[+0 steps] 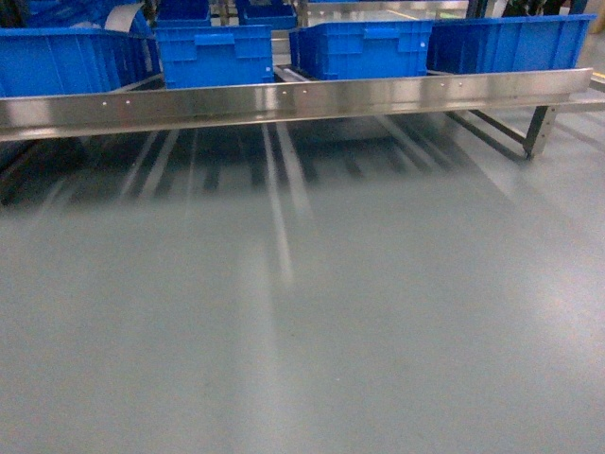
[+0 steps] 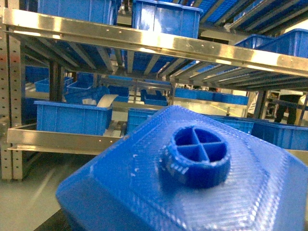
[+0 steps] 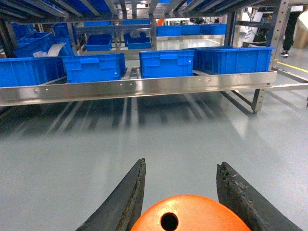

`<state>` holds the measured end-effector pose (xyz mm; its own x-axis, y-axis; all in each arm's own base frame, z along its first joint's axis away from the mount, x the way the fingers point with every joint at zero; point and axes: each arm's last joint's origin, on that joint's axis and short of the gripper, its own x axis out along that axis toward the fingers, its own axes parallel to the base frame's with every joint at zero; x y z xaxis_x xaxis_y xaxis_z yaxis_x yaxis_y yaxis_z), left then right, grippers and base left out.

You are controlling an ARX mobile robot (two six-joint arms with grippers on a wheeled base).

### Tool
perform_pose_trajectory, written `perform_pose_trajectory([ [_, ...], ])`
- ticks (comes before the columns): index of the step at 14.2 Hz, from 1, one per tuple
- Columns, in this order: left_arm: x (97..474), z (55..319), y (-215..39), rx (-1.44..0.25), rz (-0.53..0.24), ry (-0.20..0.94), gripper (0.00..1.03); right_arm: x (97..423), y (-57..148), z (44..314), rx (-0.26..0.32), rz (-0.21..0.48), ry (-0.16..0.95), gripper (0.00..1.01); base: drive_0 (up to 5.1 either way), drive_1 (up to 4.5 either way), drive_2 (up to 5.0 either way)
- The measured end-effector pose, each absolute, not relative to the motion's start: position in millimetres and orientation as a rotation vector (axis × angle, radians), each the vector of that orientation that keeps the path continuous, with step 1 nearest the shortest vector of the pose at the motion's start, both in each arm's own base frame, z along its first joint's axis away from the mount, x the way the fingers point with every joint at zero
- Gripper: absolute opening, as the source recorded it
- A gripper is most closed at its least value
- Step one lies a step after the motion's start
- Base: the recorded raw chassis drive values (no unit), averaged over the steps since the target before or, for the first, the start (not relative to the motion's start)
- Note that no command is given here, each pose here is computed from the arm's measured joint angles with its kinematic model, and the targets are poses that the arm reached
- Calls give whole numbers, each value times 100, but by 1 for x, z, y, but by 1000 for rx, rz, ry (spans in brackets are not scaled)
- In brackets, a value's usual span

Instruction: Sort blue parts and orange caps into right shelf containers

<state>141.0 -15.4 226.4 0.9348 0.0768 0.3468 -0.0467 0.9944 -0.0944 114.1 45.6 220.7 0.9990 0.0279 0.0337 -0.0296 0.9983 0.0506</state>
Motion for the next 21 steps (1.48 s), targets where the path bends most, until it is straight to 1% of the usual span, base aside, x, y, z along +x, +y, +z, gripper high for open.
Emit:
perform_pose_trajectory([
  [6, 141, 226, -15, -85, 64, -358, 59, 114, 46, 221, 51, 29, -33, 40, 127, 127, 127],
  [19, 141, 226, -15, -85, 64, -358, 59, 114, 46, 221, 51, 29, -33, 40, 0, 0, 0],
  [21, 141, 227, -15, -86, 64, -360, 59, 114, 46, 221, 52, 29, -35, 40, 14, 448, -419],
])
